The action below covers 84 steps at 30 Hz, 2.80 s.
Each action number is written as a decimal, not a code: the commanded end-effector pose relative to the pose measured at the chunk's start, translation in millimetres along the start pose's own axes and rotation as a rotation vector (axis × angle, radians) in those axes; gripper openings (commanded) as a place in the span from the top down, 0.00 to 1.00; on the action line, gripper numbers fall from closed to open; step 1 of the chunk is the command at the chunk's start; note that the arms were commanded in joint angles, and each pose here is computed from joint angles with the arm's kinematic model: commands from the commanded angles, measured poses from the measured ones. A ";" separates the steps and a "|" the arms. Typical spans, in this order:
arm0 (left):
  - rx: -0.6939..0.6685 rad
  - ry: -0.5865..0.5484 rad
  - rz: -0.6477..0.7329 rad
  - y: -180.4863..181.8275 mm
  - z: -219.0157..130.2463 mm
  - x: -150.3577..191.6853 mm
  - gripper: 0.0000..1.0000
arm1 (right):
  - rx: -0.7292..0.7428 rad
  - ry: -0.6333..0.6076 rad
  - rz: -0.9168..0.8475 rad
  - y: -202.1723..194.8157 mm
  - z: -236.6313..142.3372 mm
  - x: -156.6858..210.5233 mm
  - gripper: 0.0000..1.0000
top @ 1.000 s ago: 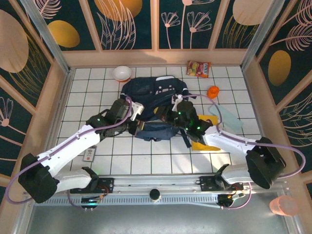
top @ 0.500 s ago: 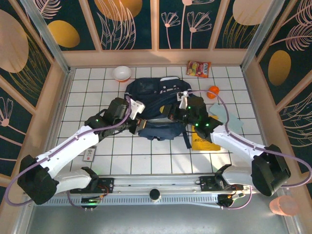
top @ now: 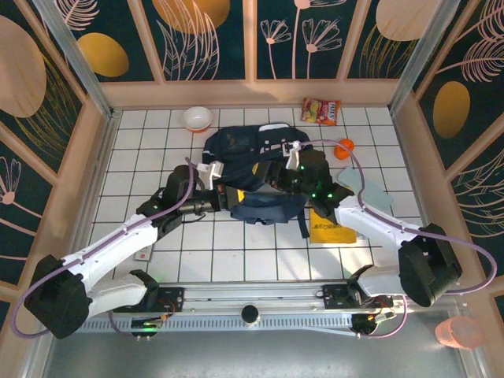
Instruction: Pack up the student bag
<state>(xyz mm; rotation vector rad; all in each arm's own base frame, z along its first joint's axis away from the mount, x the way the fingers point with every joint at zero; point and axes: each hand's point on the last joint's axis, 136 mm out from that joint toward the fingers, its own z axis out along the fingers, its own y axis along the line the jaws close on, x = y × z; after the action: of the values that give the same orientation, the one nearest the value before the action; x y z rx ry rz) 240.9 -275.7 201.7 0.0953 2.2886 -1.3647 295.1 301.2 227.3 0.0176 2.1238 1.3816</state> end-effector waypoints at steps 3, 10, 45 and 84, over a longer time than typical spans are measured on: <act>0.120 -0.041 -0.079 -26.9 0.4 -14.0 1.00 | -0.002 -0.036 0.113 7.6 8.1 13.4 0.50; 0.110 0.041 -0.012 -29.2 10.3 -4.5 1.00 | 0.076 -0.064 0.162 -12.8 24.4 19.8 0.63; -0.888 -0.172 0.558 163.5 -45.1 -134.7 1.00 | -0.268 0.030 -0.269 107.7 -92.2 -52.4 1.00; -0.712 -0.611 0.312 49.7 -141.7 -188.8 0.25 | -0.125 0.186 -0.239 61.2 76.2 -13.4 0.71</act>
<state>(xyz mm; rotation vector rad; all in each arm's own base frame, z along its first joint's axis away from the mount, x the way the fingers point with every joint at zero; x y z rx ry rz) 374.1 -86.7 279.4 -0.1980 1.9905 -0.2112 321.3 387.8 240.9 -0.3956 2.1614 1.4482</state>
